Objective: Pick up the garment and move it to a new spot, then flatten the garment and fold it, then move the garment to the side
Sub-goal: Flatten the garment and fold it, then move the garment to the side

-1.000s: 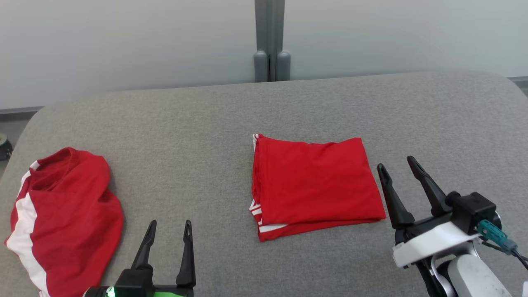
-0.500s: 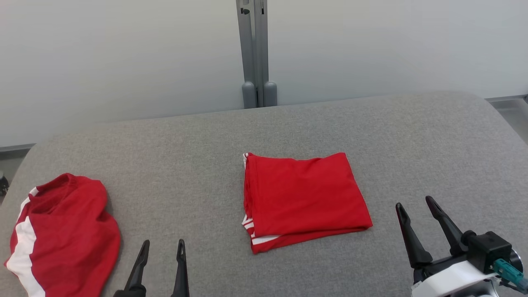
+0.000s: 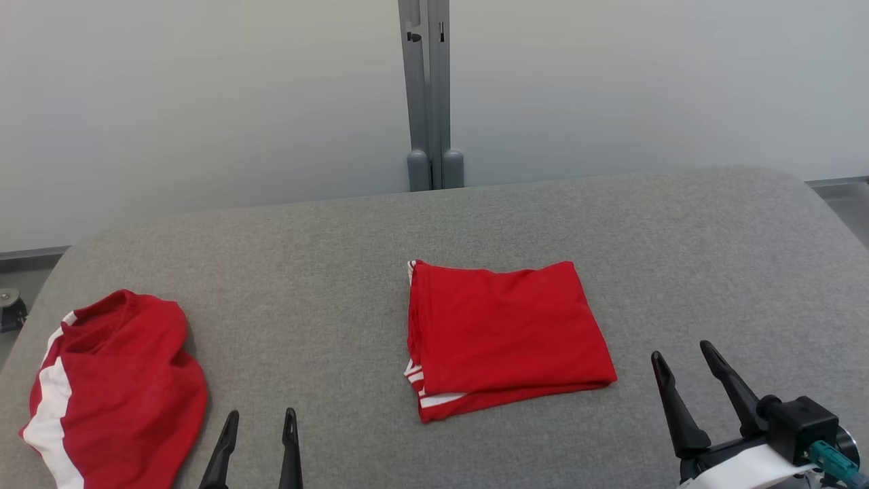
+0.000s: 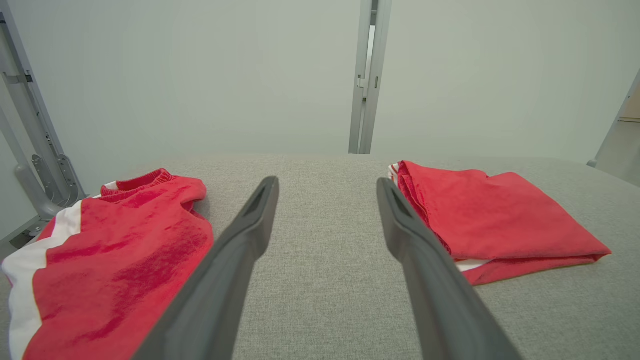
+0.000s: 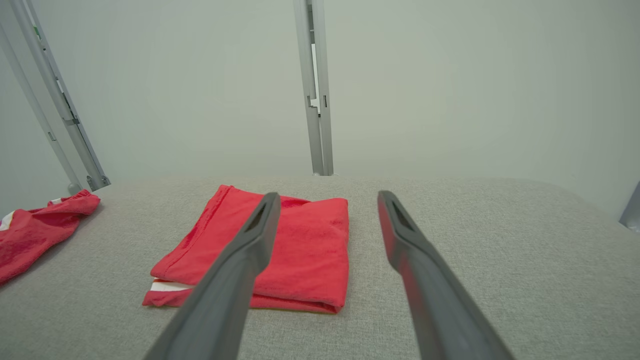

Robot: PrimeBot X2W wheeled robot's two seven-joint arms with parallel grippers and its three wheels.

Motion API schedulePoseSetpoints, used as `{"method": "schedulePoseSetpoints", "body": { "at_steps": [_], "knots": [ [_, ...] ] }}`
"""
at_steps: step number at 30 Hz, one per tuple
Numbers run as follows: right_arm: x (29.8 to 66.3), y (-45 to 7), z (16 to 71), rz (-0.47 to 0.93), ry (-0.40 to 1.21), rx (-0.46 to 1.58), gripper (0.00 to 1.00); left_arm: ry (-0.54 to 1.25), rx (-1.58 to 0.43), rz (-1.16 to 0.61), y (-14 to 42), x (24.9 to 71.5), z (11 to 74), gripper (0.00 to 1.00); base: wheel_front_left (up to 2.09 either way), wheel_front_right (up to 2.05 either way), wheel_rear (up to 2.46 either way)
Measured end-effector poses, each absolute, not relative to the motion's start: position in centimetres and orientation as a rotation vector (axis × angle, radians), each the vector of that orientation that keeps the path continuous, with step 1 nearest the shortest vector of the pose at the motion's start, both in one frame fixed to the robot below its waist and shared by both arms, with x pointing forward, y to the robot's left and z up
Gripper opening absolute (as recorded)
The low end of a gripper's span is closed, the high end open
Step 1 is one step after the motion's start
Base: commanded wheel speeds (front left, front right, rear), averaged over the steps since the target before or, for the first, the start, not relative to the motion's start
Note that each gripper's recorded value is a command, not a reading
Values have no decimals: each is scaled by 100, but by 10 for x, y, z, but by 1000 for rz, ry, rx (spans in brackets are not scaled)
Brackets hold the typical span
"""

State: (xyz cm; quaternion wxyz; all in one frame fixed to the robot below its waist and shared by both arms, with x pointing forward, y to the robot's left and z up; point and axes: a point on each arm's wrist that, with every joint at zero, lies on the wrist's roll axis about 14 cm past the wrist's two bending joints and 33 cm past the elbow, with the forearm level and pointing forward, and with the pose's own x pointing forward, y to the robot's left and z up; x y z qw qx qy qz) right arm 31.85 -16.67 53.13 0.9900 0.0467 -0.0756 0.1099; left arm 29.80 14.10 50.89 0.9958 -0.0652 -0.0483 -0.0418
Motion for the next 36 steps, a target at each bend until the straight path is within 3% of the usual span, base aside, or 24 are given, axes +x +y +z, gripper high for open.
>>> {"method": "schedulePoseSetpoints", "body": {
  "at_steps": [36],
  "knots": [
    [325,-155,513,240,-89,121,100,-73,-115,-92,137,299,503,100,0,0,0]
  ]
}}
